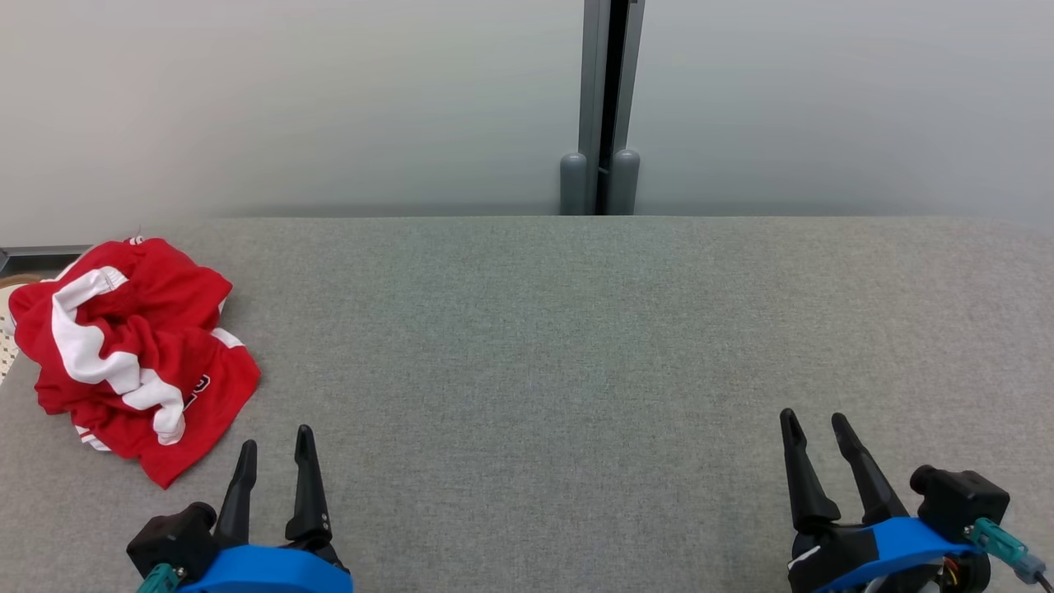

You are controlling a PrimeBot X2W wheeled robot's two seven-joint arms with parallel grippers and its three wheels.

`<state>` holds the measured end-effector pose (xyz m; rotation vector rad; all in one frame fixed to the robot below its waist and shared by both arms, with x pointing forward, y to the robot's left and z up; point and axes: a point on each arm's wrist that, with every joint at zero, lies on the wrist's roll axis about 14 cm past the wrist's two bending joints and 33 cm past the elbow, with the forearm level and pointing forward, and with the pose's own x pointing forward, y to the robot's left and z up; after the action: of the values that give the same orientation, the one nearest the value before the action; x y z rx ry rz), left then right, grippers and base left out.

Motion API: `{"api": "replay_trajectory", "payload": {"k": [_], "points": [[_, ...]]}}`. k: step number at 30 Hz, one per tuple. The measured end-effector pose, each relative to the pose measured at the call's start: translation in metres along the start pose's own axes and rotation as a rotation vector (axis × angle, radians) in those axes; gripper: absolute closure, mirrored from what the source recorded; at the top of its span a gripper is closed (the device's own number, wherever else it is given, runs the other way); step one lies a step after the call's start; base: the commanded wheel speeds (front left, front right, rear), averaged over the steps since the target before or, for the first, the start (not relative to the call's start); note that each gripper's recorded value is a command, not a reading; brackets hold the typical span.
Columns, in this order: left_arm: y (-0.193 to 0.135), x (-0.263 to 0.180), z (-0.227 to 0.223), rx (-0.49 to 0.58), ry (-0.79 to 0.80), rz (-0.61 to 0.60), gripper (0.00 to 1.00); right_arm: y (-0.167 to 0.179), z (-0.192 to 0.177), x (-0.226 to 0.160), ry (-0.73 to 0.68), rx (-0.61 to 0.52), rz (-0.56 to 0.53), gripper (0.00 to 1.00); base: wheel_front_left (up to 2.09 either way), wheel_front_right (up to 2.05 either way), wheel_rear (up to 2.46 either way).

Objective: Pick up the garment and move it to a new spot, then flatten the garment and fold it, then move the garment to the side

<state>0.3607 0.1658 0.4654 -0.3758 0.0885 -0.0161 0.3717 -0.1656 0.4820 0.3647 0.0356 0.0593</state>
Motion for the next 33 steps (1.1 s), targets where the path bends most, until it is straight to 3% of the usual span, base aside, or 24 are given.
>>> {"api": "replay_trajectory", "payload": {"k": [33], "points": [[0.002,-0.006,-0.019,0.185,0.035,-0.032,0.00,0.003,-0.018,-0.002,0.040,-0.265,0.052,0.00,0.00,0.00,0.00]]}}
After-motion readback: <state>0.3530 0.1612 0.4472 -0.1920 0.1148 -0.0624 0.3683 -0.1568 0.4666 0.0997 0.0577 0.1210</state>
